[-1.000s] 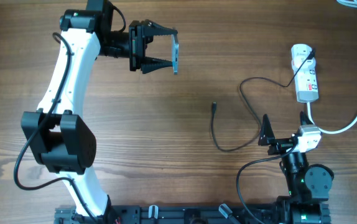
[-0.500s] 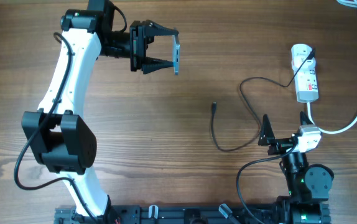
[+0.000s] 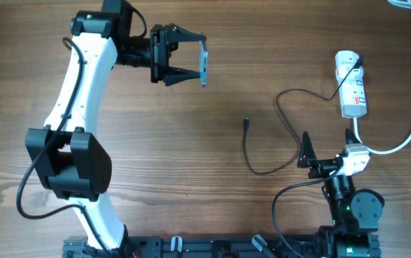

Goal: Plug charger to phone and switch on socket
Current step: 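Lift the phone with the left gripper and raise it upright, then move the right gripper toward the black USB-C cable end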

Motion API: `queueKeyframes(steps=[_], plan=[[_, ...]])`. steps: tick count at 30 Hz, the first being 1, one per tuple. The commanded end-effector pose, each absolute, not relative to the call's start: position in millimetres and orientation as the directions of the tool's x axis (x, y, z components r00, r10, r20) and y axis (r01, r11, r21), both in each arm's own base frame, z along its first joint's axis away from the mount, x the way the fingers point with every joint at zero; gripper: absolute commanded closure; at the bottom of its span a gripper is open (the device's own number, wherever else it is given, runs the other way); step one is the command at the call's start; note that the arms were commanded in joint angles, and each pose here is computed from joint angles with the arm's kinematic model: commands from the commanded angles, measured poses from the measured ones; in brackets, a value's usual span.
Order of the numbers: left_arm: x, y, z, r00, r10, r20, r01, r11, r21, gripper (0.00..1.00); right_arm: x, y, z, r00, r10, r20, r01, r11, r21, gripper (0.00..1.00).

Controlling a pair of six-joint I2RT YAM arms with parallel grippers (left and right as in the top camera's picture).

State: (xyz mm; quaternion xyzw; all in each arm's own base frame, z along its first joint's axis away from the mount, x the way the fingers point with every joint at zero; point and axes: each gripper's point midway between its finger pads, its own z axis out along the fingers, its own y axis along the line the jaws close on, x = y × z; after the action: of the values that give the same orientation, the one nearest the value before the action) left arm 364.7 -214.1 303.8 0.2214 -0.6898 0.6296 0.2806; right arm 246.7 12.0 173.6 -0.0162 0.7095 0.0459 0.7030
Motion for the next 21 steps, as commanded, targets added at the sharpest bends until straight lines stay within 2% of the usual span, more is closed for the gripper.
queueKeyframes(steps=[1,21], plan=[[347.8,-217.8,340.2,-0.781,0.105,0.616,-0.611,0.073,-0.788,0.44,246.4,12.2,175.7,-0.002,0.053,-0.999,-0.087,0.995,0.053,0.00],[346.2,-217.6,342.7,-0.786,0.105,0.609,-0.605,0.073,-0.793,0.44,246.4,12.3,175.9,-0.001,0.056,-0.998,-0.088,0.995,0.056,0.00]])
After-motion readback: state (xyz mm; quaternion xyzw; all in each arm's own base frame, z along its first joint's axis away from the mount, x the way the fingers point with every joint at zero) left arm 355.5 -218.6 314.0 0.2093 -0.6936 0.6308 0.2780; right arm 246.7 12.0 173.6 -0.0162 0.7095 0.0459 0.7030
